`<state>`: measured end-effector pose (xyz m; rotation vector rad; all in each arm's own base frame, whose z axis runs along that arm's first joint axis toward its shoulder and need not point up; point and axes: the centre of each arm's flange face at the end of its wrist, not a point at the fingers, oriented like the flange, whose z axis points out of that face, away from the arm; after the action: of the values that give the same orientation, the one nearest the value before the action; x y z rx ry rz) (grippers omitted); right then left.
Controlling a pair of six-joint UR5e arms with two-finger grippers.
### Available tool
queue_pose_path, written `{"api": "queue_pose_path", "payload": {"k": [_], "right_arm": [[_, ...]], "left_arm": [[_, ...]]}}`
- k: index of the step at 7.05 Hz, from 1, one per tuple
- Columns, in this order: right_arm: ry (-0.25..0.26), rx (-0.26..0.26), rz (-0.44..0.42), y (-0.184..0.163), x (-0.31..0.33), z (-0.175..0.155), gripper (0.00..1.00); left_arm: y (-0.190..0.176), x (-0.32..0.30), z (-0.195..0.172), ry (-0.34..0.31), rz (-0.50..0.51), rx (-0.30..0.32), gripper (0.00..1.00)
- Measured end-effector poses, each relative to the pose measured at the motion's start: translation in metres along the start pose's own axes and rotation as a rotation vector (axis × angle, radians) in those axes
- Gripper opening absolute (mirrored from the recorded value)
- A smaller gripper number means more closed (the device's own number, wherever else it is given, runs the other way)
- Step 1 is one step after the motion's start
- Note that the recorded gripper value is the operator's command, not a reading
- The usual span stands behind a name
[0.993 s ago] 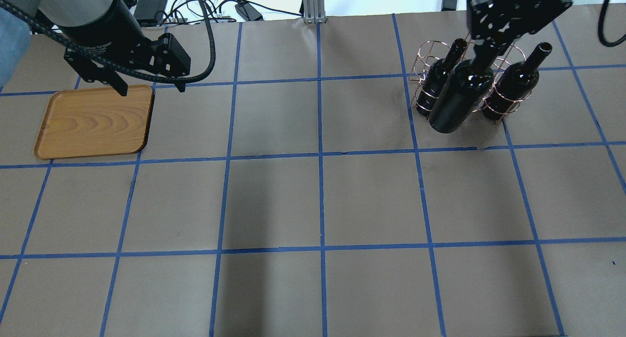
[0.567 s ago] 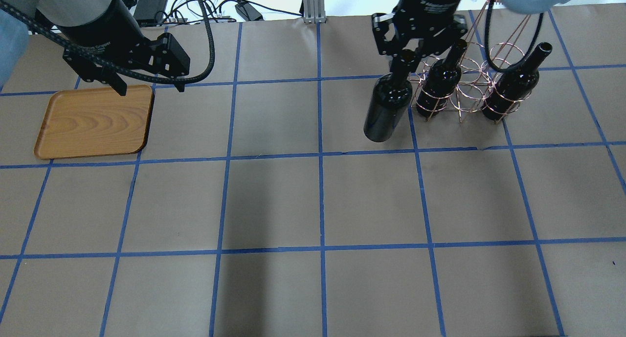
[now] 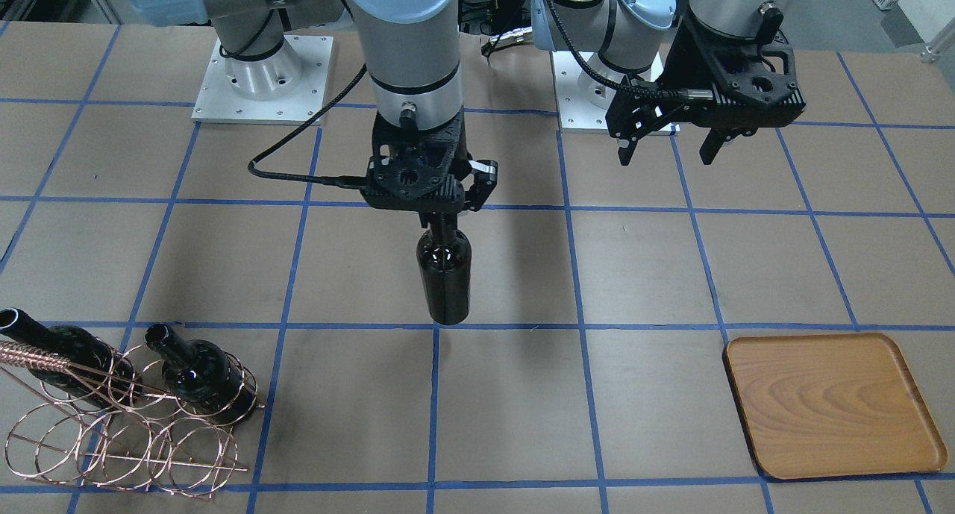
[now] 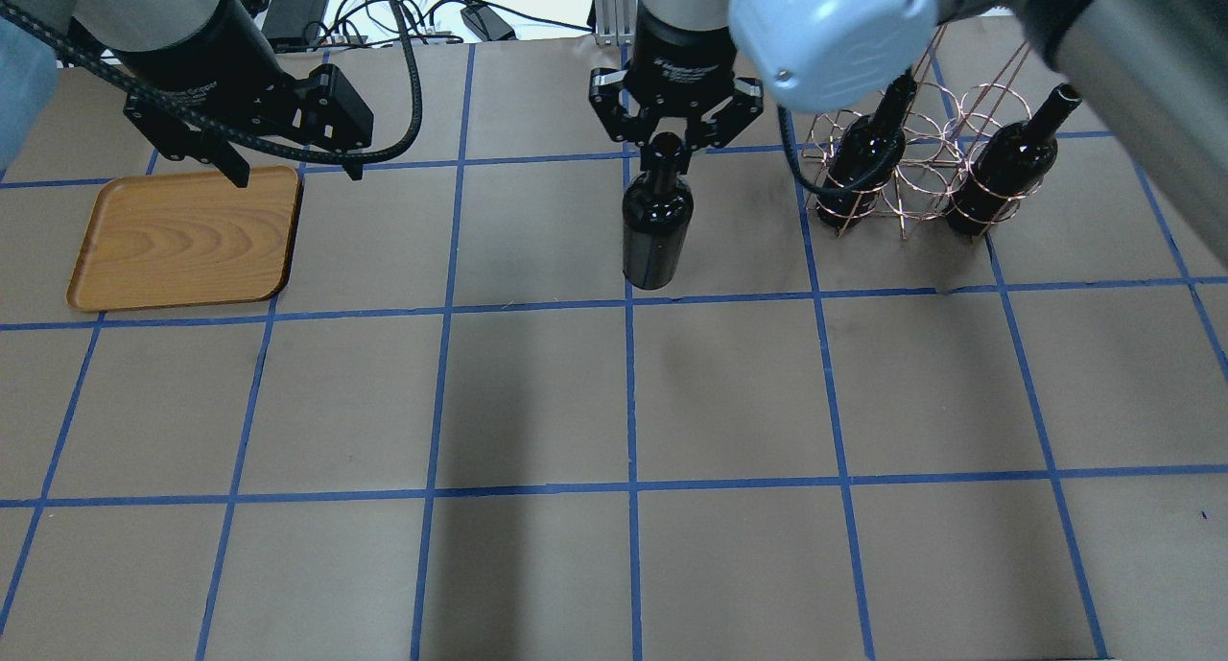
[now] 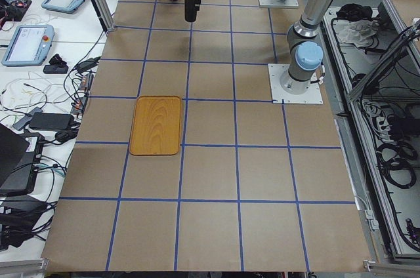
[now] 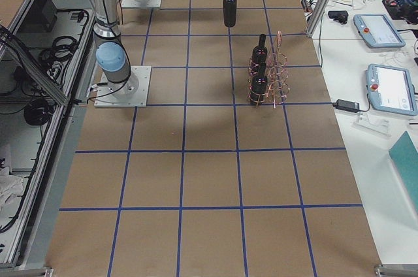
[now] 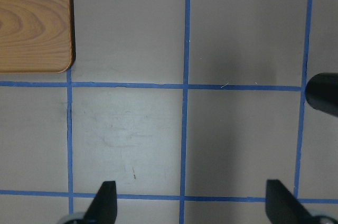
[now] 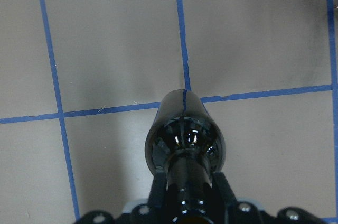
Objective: Take wine from basket and place on tray
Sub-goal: 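Carry the bottle toward the tray and stand it upright on the table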
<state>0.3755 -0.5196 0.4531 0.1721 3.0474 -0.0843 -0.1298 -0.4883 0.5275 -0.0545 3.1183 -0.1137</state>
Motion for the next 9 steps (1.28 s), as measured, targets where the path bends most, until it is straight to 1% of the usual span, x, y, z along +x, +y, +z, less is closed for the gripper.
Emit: {"api": "queue_pose_path", "payload": {"k": [2, 4, 6, 7, 8, 9], "right_arm": [[-0.006, 0.012, 0.024, 0.020, -0.042, 0.026, 0.00], [-0.007, 0.008, 0.034, 0.035, -0.063, 0.036, 0.00], [-0.005, -0.002, 0.022, 0.049, -0.078, 0.043, 0.00], [-0.001, -0.009, 0.015, 0.053, -0.083, 0.048, 0.04], [0.002, -0.014, 0.010, 0.055, -0.086, 0.052, 0.14], [0.005, -0.018, 0.007, 0.057, -0.088, 0.055, 0.49]], "left_arm": [[0.000, 0.000, 0.000, 0.001, 0.000, 0.000, 1.00], [0.000, -0.001, -0.001, -0.001, 0.003, 0.001, 1.00], [0.002, -0.006, -0.005, -0.019, 0.069, 0.006, 1.00], [0.003, -0.012, -0.007, -0.033, 0.089, 0.010, 1.00], [0.003, -0.020, -0.010, -0.040, 0.091, 0.014, 1.00], [0.002, -0.030, -0.012, -0.043, 0.094, 0.018, 1.00]]}}
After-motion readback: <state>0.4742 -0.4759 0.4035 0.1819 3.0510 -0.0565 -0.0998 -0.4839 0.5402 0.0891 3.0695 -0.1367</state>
